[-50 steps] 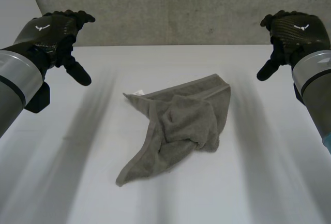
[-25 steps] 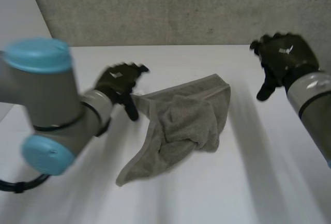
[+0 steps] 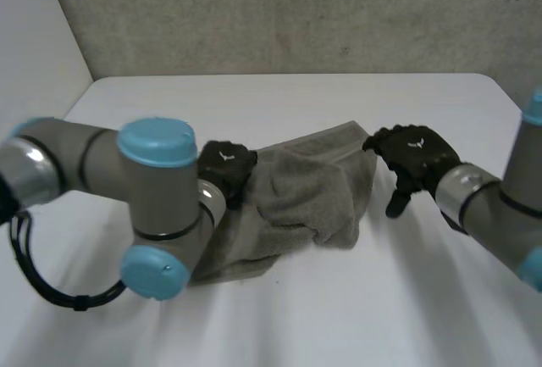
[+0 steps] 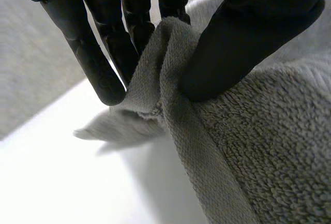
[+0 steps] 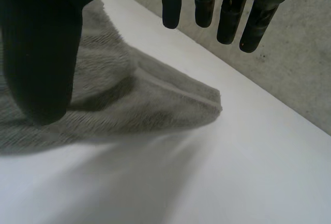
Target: Fold the laundry
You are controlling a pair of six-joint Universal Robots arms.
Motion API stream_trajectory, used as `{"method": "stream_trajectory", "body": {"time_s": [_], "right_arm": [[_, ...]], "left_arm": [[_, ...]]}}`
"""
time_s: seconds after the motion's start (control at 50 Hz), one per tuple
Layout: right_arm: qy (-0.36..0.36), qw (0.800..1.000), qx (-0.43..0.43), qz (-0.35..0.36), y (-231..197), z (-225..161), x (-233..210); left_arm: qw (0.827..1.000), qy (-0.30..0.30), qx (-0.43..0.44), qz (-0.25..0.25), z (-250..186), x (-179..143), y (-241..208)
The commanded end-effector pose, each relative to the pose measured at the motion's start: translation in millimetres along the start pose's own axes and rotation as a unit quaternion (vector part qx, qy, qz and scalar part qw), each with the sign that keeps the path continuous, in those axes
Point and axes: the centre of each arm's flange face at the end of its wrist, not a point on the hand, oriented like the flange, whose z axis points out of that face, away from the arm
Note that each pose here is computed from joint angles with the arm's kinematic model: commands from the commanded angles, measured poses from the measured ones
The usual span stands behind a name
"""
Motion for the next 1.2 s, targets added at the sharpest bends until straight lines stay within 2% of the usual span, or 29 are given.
{"method": "stream_trajectory", "body": {"time_s": [0.02,0.1,0.18,0.2,0.24,0.32,0.36,0.38,0.4,0.42,0.46,0.48,0.52,0.54,0.56,0.58,0.62,0.7,0.74,0.78,0.8,0.84,0.9,0.94,0.96,1.0,1.02,1.1,1.2], "right_arm": [[-0.062,0.995,-0.002,0.079,-11.2,58.5,5.6],[-0.116,0.985,-0.001,0.125,-11.8,76.9,-0.5],[-0.206,0.958,-0.027,0.197,2.8,93.3,-29.2],[-0.207,0.958,-0.027,0.197,2.9,93.3,-29.4],[-0.274,0.938,-0.053,0.205,6.7,86.5,-67.7],[-0.282,0.94,-0.044,0.187,-0.7,83.5,-81.8],[-0.218,0.964,0.031,0.152,-33.0,93.0,-62.3],[-0.217,0.964,0.031,0.151,-33.2,93.1,-62.1],[-0.174,0.972,0.082,0.132,-55.8,95.9,-48.1],[-0.173,0.973,0.082,0.132,-56.0,95.9,-47.9],[-0.07,0.975,0.19,0.094,-102.9,93.2,-3.0],[-0.069,0.975,0.19,0.094,-103.2,93.1,-2.8],[0.011,0.951,0.305,0.057,-154.2,72.5,27.8],[0.012,0.95,0.306,0.056,-154.5,72.4,27.9],[0.037,0.934,0.353,0.043,-173.6,59.3,34.6],[0.037,0.934,0.354,0.043,-173.8,59.1,34.7],[0.063,0.902,0.426,0.024,-195.9,32.9,38.6],[0.066,0.892,0.447,0.017,-194.1,12.7,32.9],[0.057,0.899,0.433,0.019,-184.0,7.3,26.4],[0.04,0.922,0.384,0.021,-155.3,-0.3,13.8],[0.04,0.922,0.384,0.021,-155.1,-0.3,13.8],[0.014,0.95,0.313,0.006,-117.2,-5.3,-4.3],[-0.006,0.963,0.271,-0.006,-95.0,-7.7,-15.2],[-0.073,0.979,0.185,-0.037,-54.2,-15.4,-49.0],[-0.074,0.979,0.184,-0.038,-54.0,-15.5,-49.2],[-0.16,0.981,0.083,-0.067,-8.2,-22.2,-95.2],[-0.161,0.981,0.083,-0.067,-7.9,-22.3,-95.4],[-0.224,0.97,-0.044,-0.081,34.3,-31.8,-122.2],[-0.234,0.968,-0.063,-0.07,29.8,-31.7,-121.6]], "left_arm": [[0.997,-0.018,0.075,0.009,-67.4,-21.7,-59.1],[0.993,-0.018,0.119,0.018,-98.4,-24.1,-85.2],[0.981,-0.012,0.191,0.018,-147.4,-26.3,-119.0],[0.981,-0.012,0.191,0.018,-147.6,-26.3,-119.1],[0.976,-0.007,0.219,0.017,-165.5,-29.3,-129.8],[0.974,-0.001,0.227,0.019,-169.0,-29.6,-132.1],[0.973,-0.003,0.228,0.019,-166.8,-31.3,-132.3],[0.973,-0.011,0.231,0.019,-161.5,-35.3,-133.1],[0.973,-0.025,0.227,0.019,-148.6,-42.2,-130.5],[0.973,-0.026,0.227,0.019,-148.5,-42.3,-130.5],[0.97,-0.073,0.231,0.027,-109.4,-67.5,-128.2],[0.97,-0.074,0.231,0.027,-109.2,-67.6,-128.2],[0.957,-0.113,0.265,0.044,-77.3,-92.3,-139.4],[0.957,-0.113,0.265,0.045,-77.2,-92.4,-139.5],[0.947,-0.125,0.292,0.051,-67.2,-100.8,-150.2],[0.947,-0.125,0.292,0.051,-67.1,-100.8,-150.3],[0.921,-0.141,0.358,0.058,-58.2,-110.4,-178.2],[0.905,-0.159,0.391,0.056,-52.7,-120.1,-192.1],[0.905,-0.159,0.391,0.056,-49.5,-120.1,-190.2],[0.917,-0.154,0.364,0.055,-41.0,-118.6,-171.1],[0.917,-0.154,0.364,0.055,-41.0,-118.5,-171.0],[0.939,-0.132,0.313,0.058,-31.6,-106.3,-132.9],[0.949,-0.122,0.283,0.058,-28.2,-100.4,-110.1],[0.969,-0.105,0.216,0.055,-26.6,-91.1,-63.1],[0.969,-0.105,0.216,0.055,-26.6,-91.1,-62.9],[0.983,-0.091,0.149,0.053,-30.8,-84.5,-18.6],[0.983,-0.091,0.149,0.052,-30.8,-84.4,-18.4],[0.993,-0.087,0.073,0.044,-41.1,-84.0,28.1],[0.995,-0.09,0.032,0.036,-51.6,-90.1,45.8]]}}
